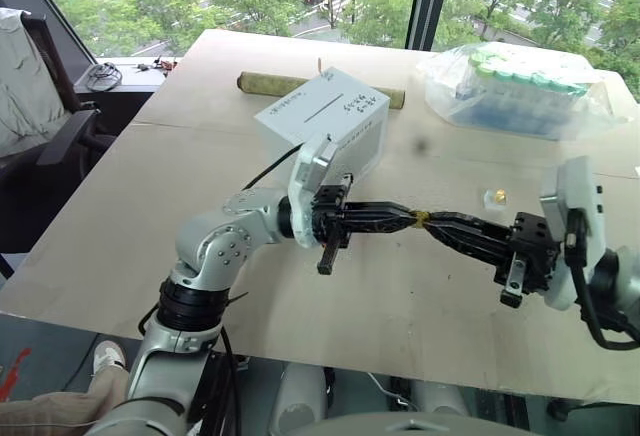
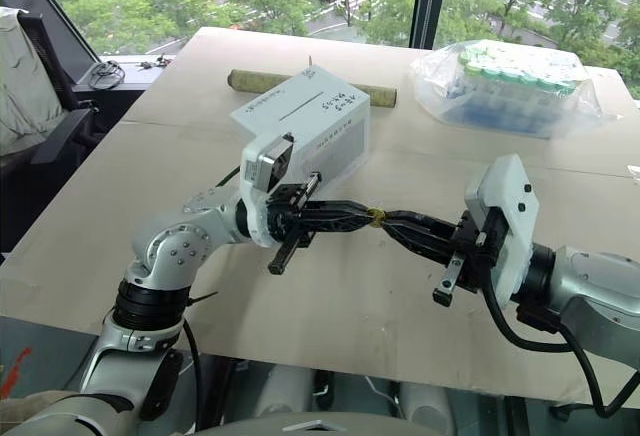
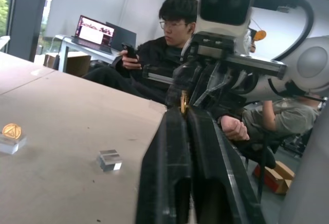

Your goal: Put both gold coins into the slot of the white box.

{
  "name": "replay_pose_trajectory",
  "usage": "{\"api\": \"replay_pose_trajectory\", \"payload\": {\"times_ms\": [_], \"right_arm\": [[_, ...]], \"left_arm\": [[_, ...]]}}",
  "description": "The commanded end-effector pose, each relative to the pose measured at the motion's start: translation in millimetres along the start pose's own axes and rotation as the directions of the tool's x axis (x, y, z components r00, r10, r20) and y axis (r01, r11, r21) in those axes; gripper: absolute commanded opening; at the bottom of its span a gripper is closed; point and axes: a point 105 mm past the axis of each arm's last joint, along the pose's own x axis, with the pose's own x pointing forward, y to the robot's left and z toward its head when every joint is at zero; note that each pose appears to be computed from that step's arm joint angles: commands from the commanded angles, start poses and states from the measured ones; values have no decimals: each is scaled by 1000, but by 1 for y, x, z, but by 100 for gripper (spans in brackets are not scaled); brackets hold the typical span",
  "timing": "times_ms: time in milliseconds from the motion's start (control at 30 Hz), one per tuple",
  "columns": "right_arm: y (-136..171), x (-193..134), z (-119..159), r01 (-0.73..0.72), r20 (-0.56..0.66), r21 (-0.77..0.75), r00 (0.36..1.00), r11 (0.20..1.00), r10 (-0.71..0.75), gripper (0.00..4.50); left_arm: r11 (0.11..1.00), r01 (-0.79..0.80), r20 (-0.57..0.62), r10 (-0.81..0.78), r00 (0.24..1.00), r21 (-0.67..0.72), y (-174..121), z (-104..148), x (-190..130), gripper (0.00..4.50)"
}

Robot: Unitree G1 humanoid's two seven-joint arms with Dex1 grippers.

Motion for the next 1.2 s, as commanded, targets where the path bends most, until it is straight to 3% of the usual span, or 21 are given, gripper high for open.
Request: {"api": "replay_pose_trajectory", "payload": {"times_ms": [33, 233, 333, 533, 600, 800, 933, 1000, 1100, 1200], "right_arm": [[10, 1, 5, -35, 26, -15, 999, 999, 35, 0], [12, 1, 5, -44, 36, -8, 998, 999, 44, 0], [6, 1, 7, -19, 64, 8, 998, 1000, 19, 85], [0, -3, 7, -2, 72, 7, 997, 1000, 1, 378], [-10, -8, 8, 42, 56, -22, 998, 999, -41, 447], [-19, -18, 16, 63, 36, -172, 998, 983, -58, 447], [-24, -20, 27, 73, 58, -258, 997, 963, -60, 447], [-29, -20, 33, 91, 79, -291, 994, 952, -71, 447], [-33, -20, 40, 100, 89, -350, 993, 931, -73, 447], [-37, -19, 44, 102, 94, -369, 993, 924, -72, 447]], "left_arm": [[999, 37, 5, -37, 999, 20, -6, 4, 5, 7], [999, 38, 13, -39, 999, 20, -6, 5, 5, 7], [1000, 25, 31, -25, 999, 17, -4, 7, 5, 0], [1000, 2, 54, -3, 999, 10, -3, 11, 1, 0], [999, -43, 83, 42, 996, 13, -1, 21, -6, 0], [958, -266, 148, 249, 957, 110, 6, 62, -28, 0], [837, -487, 224, 440, 870, 250, 15, 107, -46, 0], [730, -615, 222, 573, 789, 298, 25, 125, -57, 0], [453, -798, 216, 799, 561, 398, 48, 154, -83, 0], [330, -863, 144, 901, 408, 382, 64, 163, -97, 0]]}}
